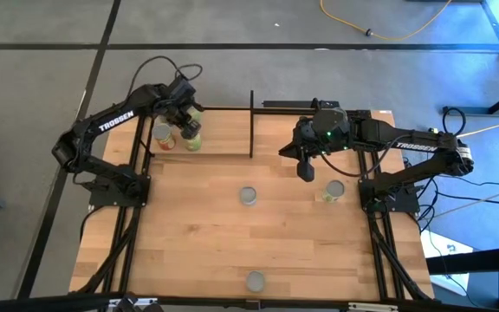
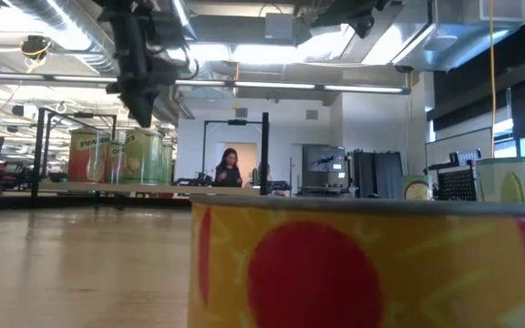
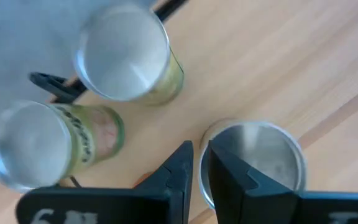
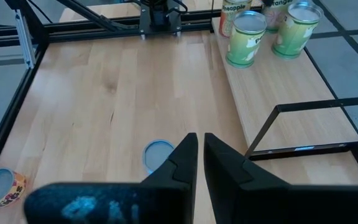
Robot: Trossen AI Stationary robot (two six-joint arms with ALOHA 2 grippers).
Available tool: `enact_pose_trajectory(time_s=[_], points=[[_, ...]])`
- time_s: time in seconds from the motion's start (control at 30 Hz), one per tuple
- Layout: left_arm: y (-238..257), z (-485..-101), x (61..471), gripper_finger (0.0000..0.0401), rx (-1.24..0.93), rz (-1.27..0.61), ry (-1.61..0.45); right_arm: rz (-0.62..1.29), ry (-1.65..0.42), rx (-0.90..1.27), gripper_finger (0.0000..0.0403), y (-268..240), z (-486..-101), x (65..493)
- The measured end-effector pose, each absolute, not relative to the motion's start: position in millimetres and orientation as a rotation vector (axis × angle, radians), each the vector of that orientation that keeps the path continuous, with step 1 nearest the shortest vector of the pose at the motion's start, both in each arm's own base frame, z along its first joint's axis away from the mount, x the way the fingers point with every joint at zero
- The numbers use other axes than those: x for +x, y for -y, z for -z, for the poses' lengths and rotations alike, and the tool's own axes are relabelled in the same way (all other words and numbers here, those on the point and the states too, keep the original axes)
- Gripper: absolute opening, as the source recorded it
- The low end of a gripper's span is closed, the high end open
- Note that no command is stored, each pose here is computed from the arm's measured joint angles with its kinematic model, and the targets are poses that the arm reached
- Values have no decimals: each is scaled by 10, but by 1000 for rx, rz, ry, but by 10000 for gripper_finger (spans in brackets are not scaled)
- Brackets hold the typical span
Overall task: Pick and place cans onto a shelf
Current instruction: Put the canned mixed vegetables on the shelf
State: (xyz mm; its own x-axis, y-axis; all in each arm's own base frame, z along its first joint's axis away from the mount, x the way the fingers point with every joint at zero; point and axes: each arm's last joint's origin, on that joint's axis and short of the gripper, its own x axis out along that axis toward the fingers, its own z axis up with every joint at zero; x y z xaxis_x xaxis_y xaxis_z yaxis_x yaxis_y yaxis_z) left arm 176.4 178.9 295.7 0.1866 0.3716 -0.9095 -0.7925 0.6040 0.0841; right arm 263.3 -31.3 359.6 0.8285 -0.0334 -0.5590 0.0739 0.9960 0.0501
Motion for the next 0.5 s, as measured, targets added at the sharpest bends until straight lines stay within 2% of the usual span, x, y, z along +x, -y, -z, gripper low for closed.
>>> enact_pose_trajectory(time_s=[0.23,0.5], points=[[-1667,-3502,1851,41,-405,-808,-1017,76,-650,39,32,312,-3681,2566],[-1161,-4054,2154,41,-330,-458,-838,373,-830,180,32,335,-4028,2212]])
